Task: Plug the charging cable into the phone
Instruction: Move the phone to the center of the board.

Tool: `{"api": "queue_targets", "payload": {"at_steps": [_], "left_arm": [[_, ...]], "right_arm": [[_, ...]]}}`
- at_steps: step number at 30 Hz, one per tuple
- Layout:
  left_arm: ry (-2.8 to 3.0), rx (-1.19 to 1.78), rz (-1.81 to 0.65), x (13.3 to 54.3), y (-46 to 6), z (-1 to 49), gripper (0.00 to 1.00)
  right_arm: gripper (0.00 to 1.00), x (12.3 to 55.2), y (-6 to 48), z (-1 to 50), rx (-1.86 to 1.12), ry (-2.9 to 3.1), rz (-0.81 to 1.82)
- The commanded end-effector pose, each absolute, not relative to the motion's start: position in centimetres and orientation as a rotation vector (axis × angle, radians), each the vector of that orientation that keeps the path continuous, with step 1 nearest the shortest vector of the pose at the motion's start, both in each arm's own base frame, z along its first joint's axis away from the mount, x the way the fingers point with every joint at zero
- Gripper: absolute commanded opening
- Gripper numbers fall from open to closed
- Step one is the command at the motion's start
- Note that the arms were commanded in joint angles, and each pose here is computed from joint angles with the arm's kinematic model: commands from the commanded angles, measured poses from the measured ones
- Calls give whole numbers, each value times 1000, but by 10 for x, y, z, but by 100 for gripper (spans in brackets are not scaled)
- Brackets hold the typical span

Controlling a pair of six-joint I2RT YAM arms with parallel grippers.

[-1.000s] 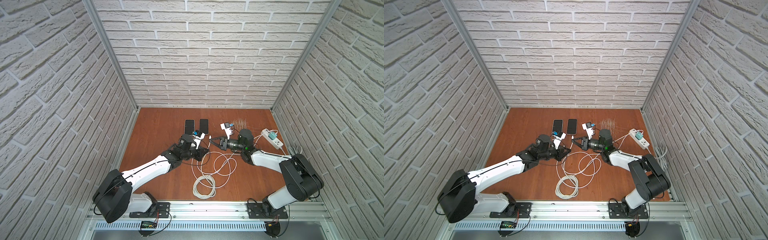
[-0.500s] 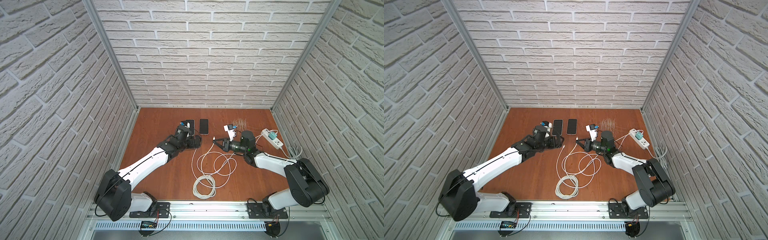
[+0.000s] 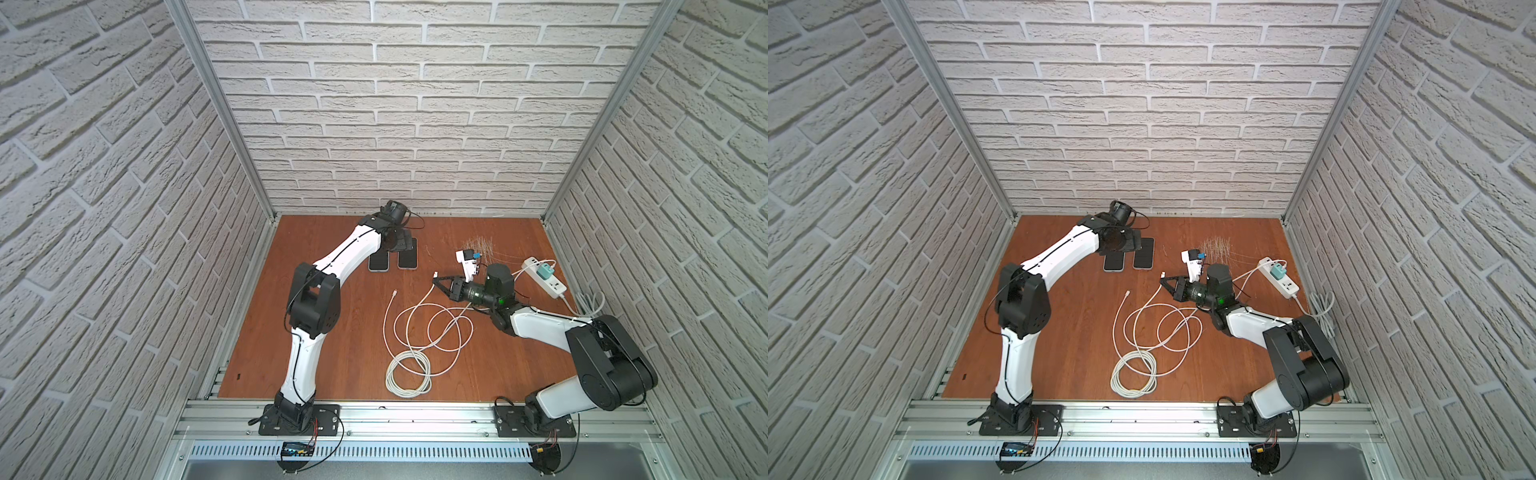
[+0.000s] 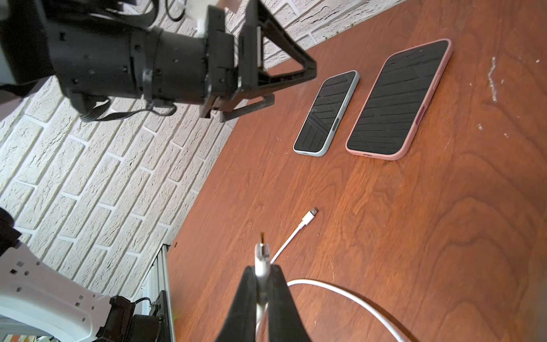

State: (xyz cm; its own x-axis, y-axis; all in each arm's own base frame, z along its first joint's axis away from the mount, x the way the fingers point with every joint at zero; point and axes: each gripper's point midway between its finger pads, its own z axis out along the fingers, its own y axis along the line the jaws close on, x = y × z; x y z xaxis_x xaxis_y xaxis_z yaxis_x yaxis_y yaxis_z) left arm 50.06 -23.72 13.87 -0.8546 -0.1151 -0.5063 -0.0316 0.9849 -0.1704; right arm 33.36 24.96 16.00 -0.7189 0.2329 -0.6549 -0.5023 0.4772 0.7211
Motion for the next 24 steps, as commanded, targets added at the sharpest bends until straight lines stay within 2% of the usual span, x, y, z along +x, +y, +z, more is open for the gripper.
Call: {"api": "queue_targets", "payload": {"at_steps": [1, 11, 24], "left_arm": [[2727, -31, -108, 487, -238, 115, 98], [2746, 0, -168, 514, -266, 87, 98], [2727, 68, -145, 524, -281, 55, 98]], "right_arm": [[3, 335, 250, 165, -229, 1963, 1300], [3, 337, 251, 163, -225, 1968, 1303], [3, 338, 252, 161, -225, 1975, 1314]]}}
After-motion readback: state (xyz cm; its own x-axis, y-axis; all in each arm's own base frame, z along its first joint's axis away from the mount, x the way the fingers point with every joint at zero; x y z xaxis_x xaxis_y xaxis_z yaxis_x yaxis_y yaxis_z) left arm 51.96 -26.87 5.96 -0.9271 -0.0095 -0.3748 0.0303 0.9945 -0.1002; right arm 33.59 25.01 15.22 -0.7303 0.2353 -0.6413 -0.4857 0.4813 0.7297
